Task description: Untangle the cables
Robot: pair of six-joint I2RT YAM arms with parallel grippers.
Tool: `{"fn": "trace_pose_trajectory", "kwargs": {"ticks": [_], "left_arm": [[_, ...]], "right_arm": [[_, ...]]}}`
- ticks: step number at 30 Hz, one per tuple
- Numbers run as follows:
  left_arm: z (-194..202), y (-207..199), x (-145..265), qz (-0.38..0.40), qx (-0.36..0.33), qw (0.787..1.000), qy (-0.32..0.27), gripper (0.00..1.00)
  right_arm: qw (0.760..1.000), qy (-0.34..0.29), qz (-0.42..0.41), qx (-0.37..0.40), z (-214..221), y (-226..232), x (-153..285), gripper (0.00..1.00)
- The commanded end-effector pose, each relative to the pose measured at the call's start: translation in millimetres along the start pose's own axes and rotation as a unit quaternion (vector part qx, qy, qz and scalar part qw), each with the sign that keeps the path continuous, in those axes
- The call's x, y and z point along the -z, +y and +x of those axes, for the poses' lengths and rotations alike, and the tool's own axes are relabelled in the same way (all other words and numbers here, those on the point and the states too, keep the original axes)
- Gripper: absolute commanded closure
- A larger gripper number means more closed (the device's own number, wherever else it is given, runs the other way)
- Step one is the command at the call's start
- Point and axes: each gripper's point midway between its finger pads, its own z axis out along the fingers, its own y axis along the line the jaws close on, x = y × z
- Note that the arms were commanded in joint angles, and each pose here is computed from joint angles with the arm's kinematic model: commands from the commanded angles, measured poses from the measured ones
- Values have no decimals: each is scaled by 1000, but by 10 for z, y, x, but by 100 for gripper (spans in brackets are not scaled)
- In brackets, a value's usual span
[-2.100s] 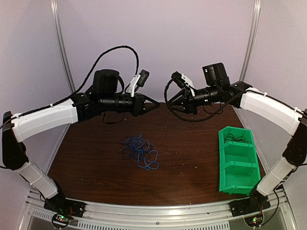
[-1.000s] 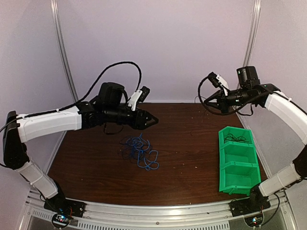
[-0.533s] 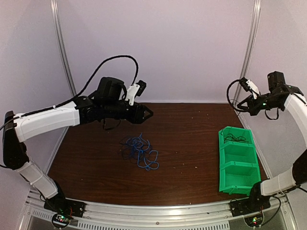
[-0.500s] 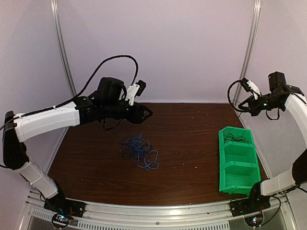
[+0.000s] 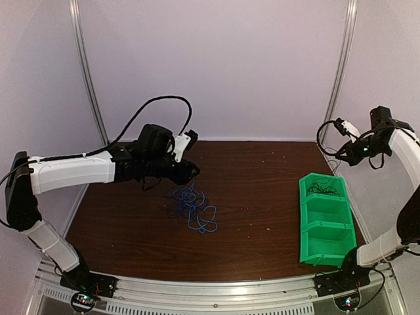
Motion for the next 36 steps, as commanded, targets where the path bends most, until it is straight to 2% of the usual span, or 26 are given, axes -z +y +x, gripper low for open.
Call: {"fn": "trace_pose_trajectory", "kwargs": {"ticks": [1, 16, 36], "left_arm": [[-115, 14, 3, 1, -9, 1000, -28, 50], [-125, -4, 35, 7, -7, 1000, -29, 50], [-99, -13, 11, 10, -7, 1000, -25, 50]], "right_arm": [[999, 28, 29, -11, 161, -186, -93, 100], [994, 72, 38, -71, 468, -401, -414, 100], [978, 161, 10, -130, 1277, -397, -1106, 100]]}}
